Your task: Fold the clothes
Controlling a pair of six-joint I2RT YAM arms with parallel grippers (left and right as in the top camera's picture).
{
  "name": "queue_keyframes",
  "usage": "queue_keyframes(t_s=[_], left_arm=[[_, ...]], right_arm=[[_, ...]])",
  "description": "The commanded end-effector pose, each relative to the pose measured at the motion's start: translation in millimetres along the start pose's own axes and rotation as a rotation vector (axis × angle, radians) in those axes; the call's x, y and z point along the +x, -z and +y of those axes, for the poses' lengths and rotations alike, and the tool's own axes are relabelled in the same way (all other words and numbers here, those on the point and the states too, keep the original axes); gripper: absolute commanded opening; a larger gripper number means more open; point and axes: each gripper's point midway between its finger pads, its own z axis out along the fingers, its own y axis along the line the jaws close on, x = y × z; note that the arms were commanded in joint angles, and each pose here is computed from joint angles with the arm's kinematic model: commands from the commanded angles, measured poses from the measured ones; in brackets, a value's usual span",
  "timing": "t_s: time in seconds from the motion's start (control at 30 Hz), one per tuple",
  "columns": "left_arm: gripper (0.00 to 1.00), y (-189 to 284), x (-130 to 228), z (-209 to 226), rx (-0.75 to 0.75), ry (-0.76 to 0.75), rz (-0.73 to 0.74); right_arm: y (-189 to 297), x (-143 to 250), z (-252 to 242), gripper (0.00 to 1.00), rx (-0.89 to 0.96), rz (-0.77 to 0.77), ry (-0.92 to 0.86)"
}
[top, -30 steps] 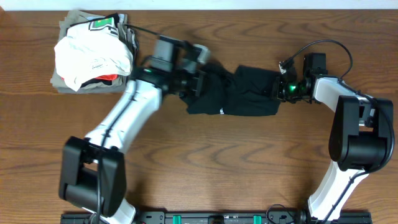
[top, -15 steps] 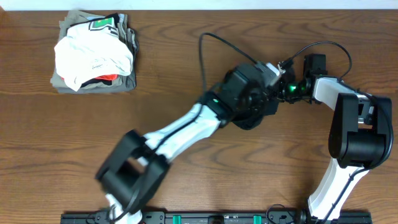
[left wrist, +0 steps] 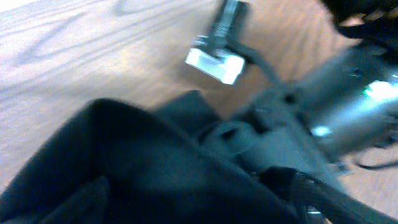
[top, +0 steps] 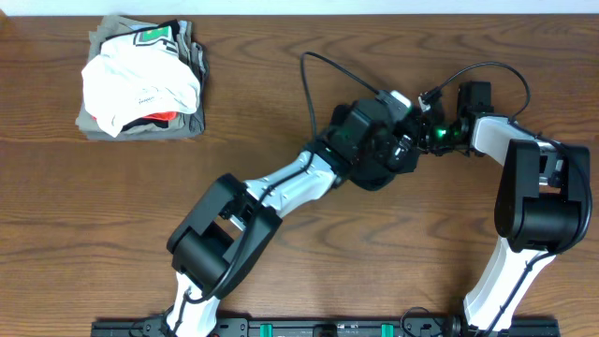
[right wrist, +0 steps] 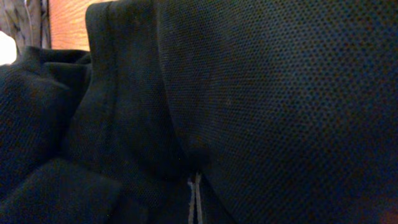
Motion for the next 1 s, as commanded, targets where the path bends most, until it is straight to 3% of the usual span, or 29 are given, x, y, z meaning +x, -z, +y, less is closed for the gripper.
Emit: queue_keyframes(t_s=[0.0,0.17,0.27,0.43,0.57,0.7,0.77,0.83,0.97], left_arm=[[0.98,32,-48,10,-0.031,0.031,-0.093],[0.98,127,-113,34,-0.086,0.067,-0.195],[0.98,188,-134,50,-0.134,0.088,-0.234],[0.98,277,-145,86,-0.246,0.135,-0.291],[0.98,313,-133,120,-0.344,0.188,-0.282],[0.98,317,-111,142,-0.399,0.238,-0.209],[0.98,310,-102,146,-0.403,0.251,-0.172],[0.98,302,-96,149,-0.403,0.259,-0.144],[0.98,287,-85,155,-0.402,0.272,-0.098]], right_arm=[[-29,55,-58,0.01,0.194,0.142,-0.08],[-26,45,-55,0.01,0.192,0.124,-0.068],[-18,33,-47,0.01,0.19,0.101,-0.048],[20,-2,-19,0.01,0.217,0.03,0.023],[67,-28,6,0.02,0.291,-0.034,0.105],[106,-45,42,0.39,0.315,-0.083,0.275],[118,-51,59,0.5,0.317,-0.106,0.363],[120,-54,69,0.57,0.316,-0.111,0.427],[106,-49,72,0.58,0.321,-0.067,0.51]])
